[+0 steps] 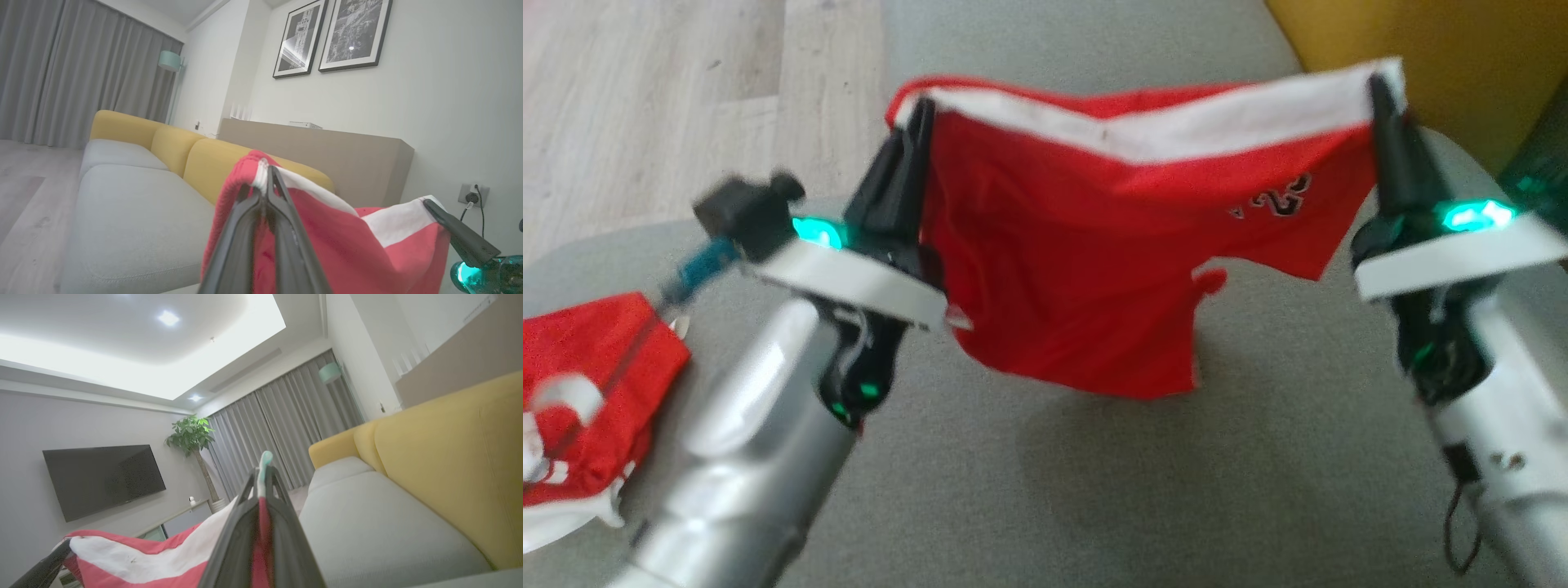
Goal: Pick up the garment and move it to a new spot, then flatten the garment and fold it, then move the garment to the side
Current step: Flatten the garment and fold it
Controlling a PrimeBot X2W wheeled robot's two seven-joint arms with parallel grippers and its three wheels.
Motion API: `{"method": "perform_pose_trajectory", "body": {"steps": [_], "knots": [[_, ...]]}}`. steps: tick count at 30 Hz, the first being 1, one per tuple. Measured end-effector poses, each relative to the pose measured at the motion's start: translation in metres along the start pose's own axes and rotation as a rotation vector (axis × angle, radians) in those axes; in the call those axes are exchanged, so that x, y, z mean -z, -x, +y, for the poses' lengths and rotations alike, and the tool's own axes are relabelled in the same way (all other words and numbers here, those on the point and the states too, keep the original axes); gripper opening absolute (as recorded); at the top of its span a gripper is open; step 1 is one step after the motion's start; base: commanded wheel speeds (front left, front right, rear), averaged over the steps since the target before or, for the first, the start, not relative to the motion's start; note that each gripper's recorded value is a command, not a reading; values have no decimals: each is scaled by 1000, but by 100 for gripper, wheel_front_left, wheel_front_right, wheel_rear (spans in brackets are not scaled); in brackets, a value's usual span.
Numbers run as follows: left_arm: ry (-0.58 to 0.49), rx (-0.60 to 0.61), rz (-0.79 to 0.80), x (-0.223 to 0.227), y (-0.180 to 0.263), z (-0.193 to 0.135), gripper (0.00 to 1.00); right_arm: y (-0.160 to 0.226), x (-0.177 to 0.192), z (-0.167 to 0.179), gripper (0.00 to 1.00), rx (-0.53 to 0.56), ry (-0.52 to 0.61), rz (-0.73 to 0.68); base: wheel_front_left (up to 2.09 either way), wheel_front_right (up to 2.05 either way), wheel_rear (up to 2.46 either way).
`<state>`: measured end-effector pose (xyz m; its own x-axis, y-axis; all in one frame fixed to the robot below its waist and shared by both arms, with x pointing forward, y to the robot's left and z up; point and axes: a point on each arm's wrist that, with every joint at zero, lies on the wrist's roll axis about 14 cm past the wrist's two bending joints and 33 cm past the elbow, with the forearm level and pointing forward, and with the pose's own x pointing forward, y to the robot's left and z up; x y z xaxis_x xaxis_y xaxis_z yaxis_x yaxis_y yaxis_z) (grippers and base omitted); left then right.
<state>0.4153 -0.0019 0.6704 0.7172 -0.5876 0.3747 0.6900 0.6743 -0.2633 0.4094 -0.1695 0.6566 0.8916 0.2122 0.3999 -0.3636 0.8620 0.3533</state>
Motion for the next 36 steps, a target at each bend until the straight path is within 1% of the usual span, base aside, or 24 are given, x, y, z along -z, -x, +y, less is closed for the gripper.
{"method": "perform_pose_trajectory", "body": {"steps": [2, 5, 8, 10, 13, 15, 18, 19, 20, 22, 24, 25, 28, 30, 32, 36], "knots": [[9, 34, 6, -10, -8, -7, 0, -6, -21, 2, 0, -16, 16, -49, 0, 0, 0], [50, 53, 31, -14, -20, -8, 0, -17, -39, -6, 0, -14, 36, -85, 0, 0, 0], [25, 52, 96, -3, -27, 4, 0, -30, -40, -12, 0, -10, 52, -73, 0, 0, 0], [42, 37, 135, 6, -35, 15, 0, -41, -35, -20, 0, 0, 62, -51, 0, 0, 0], [35, 5, 146, 12, -55, 38, 0, -67, -29, -32, 0, 10, 97, -33, 0, 0, 0], [-16, -6, 125, 7, -75, 56, 0, -91, -32, -39, 0, 6, 142, -45, 0, 0, 0], [-80, -15, 24, -14, -110, 78, 0, -132, -45, -43, 0, -8, 208, -96, 0, 0, 0], [-94, -16, -14, -20, -120, 83, 0, -145, -51, -43, 0, -12, 225, -119, 0, 0, 0], [-134, -14, -63, -25, -136, 93, 0, -166, -68, -42, 0, -18, 248, -192, 0, 0, 0], [-132, -40, -89, -24, -146, 108, 0, -180, -73, -40, 0, -33, 292, -229, 0, 0, 0], [-110, -77, -91, -16, -149, 124, 0, -186, -60, -43, 0, -32, 309, -217, 0, 0, 0], [-101, -99, -84, -11, -147, 132, 0, -187, -50, -46, 0, -23, 288, -206, 0, 0, 0], [-83, -154, -28, 11, -131, 147, 0, -174, -3, -50, 0, -12, 259, -95, 0, 0, 0], [-30, -198, 24, 36, -111, 153, 0, -151, 34, -58, 0, 6, 243, 6, 0, 0, 0], [50, -246, 101, 75, -81, 153, 0, -121, 70, -67, 0, 42, 201, 103, 0, 0, 0], [218, -363, 291, 157, 3, 140, 0, -48, 134, -73, 0, 103, 108, 293, 0, 0, 0]]}}
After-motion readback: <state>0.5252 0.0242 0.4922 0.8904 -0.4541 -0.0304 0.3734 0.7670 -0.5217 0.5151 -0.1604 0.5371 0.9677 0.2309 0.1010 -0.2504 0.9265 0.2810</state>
